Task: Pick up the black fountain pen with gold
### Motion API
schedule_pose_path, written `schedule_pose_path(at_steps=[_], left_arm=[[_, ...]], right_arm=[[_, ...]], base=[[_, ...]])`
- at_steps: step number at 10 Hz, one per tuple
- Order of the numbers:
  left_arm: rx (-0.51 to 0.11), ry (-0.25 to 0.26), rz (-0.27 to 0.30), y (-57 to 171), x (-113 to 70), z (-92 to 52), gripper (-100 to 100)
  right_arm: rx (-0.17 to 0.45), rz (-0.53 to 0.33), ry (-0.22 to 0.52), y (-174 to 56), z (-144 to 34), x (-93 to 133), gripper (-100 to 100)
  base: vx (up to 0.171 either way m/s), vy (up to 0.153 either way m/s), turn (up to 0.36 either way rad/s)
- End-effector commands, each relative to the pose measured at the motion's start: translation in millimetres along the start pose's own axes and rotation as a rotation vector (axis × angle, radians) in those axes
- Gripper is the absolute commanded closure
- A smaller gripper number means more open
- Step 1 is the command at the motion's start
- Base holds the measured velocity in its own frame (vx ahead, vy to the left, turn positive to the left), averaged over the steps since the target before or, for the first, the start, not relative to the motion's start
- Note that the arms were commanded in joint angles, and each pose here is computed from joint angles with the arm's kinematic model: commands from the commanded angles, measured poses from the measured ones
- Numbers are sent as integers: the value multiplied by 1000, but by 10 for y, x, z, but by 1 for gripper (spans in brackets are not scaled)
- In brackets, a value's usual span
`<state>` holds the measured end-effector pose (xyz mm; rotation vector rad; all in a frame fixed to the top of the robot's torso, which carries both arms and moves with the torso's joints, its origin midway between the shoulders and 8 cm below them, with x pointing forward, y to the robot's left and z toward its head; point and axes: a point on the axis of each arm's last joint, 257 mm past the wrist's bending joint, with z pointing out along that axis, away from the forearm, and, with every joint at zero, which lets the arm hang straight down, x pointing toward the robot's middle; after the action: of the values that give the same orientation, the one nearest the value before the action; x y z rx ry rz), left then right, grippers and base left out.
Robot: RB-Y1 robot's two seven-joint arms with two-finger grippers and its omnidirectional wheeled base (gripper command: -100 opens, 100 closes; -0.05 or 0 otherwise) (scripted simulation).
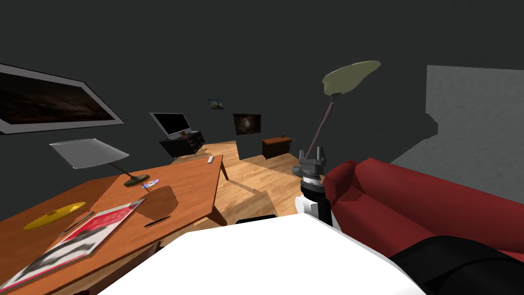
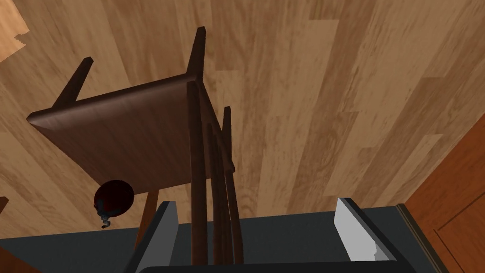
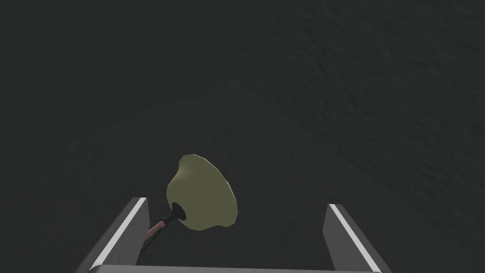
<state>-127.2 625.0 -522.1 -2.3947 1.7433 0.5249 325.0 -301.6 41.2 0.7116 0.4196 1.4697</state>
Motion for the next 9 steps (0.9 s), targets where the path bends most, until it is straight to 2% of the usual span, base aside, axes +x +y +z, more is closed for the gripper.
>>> schedule_pose_path(at_steps=[1, 5, 9], left_arm=[[-29, 10, -43, 9, -77, -2, -100], [-27, 48, -126, -234, -136, -35, -100], [33, 89, -159, -668, -24, -83, -100]], right_arm=[[0, 0, 0, 0, 0, 0, 0], [0, 0, 0, 0, 0, -1, 0], [0, 0, 0, 0, -1, -1, 0]], base=[[268, 128, -207], [287, 150, -169], [265, 157, -149]])
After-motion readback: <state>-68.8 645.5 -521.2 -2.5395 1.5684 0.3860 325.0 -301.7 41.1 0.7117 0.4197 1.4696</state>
